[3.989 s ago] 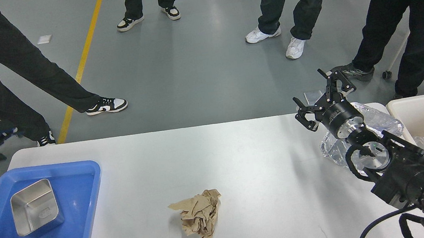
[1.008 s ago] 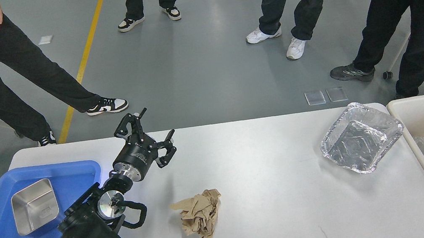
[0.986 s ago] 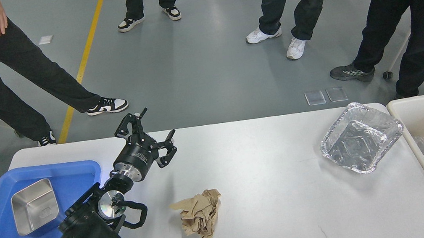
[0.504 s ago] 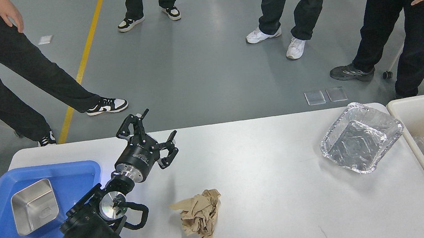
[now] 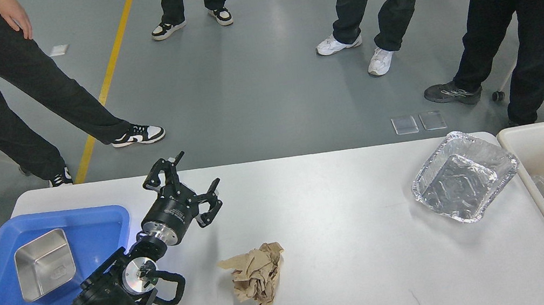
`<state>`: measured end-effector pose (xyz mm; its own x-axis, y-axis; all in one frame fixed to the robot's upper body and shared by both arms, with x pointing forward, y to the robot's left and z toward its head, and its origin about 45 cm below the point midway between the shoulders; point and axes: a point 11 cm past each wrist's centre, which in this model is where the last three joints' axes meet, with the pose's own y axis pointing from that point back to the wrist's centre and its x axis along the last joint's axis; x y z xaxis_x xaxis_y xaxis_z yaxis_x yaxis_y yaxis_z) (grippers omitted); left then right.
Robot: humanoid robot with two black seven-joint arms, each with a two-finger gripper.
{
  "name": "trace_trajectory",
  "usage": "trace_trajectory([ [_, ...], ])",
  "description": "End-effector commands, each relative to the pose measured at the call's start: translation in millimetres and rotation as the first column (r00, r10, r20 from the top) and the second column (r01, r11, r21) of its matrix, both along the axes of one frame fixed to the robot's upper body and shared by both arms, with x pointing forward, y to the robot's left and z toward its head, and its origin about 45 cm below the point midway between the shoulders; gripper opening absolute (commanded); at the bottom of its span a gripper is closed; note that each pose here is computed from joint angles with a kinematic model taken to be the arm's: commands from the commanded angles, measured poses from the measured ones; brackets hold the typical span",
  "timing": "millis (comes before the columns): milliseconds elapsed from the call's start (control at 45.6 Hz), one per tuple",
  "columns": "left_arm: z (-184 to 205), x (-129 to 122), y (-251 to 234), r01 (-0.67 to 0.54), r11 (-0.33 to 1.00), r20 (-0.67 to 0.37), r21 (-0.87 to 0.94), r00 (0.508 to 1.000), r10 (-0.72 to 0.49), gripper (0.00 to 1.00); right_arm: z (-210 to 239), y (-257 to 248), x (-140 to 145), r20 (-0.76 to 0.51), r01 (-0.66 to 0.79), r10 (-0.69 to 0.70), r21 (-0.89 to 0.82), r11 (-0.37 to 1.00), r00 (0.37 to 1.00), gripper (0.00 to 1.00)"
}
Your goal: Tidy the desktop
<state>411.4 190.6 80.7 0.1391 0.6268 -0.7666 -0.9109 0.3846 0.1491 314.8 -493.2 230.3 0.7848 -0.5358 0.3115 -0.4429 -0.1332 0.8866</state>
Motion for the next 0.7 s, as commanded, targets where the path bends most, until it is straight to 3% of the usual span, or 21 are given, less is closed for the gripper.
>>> trace_trajectory([
  [0,-1.5,-1.0,1.0,-0.003,1.0,-0.003,0.002,1.0,0.003,0.96,-18.9,10.3,19.8,0.001,0.022,-0.022,0.03,0.999,1.0,1.0],
  [307,-6.5,-5.3,2.4,-0.008,1.0,-0.014,0.002,1.0,0.008,0.96,-37.0,16.8,53.7,0.013,0.063,-0.063,0.007,0.998,0.998,1.0],
  [680,-8.3,-7.1,2.0,-0.007,1.0,-0.018,0.0,1.0,0.007,0.96,-44.3,33.9,69.3,0.019,0.075,-0.076,0.038,0.996,0.997,1.0],
])
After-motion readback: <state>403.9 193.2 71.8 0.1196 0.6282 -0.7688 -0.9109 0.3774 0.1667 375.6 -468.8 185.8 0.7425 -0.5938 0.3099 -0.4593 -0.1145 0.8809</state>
